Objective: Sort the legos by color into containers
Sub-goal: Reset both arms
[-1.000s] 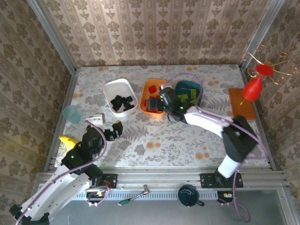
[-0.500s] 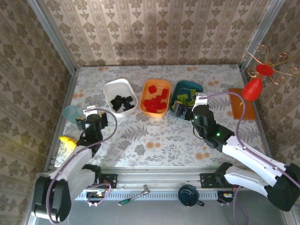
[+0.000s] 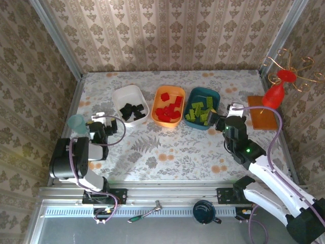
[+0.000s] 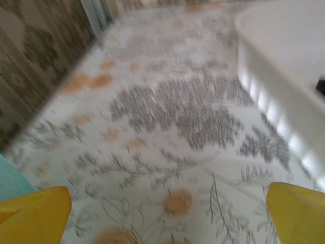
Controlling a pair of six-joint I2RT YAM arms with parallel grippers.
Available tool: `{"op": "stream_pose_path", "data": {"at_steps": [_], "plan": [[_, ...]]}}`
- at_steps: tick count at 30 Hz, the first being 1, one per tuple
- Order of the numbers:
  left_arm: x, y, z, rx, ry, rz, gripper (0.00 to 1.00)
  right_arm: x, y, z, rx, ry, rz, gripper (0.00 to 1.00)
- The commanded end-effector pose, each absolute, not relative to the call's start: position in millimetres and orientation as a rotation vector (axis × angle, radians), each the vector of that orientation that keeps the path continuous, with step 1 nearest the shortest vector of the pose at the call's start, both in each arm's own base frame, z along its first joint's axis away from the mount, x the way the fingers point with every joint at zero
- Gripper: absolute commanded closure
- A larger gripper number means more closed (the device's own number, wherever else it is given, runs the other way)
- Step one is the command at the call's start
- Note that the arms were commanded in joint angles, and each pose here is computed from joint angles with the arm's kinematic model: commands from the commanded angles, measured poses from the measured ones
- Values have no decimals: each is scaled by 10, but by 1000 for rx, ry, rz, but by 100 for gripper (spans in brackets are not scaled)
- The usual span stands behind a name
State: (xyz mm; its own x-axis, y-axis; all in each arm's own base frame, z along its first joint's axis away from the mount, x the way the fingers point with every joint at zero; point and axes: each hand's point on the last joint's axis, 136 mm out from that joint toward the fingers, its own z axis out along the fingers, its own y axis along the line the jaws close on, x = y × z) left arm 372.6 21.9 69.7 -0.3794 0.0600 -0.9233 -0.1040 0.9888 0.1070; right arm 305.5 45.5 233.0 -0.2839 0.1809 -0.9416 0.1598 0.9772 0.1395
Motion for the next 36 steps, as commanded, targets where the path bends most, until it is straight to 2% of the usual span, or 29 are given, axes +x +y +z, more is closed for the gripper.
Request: {"op": "stream_pose_path", "data": {"at_steps": [1, 3, 5, 8, 15, 23, 36], "plan": [[3954, 101, 998, 33, 1856, 72, 0, 3094, 255, 2388, 197, 1805, -77, 0], [3952, 108, 962, 16, 1893, 76, 0, 3140, 109, 2295, 184, 1797, -129, 0], [3938, 230, 1007, -56, 1860, 230, 0, 3188, -62, 2136, 202, 1791, -172, 0], [3924, 222, 1017, -54, 1854, 238, 0, 3315, -253, 1826, 255, 1805, -149, 0], [3971, 129, 997, 2, 1873, 213, 0, 3783, -205, 1258, 196, 1902, -44, 0], [3971, 134, 996, 0, 1875, 211, 0, 4080, -127, 1047, 105, 1938, -37, 0], [3977, 128, 997, 3, 1875, 210, 0, 4003, -73, 972, 70, 1927, -22, 0]]}}
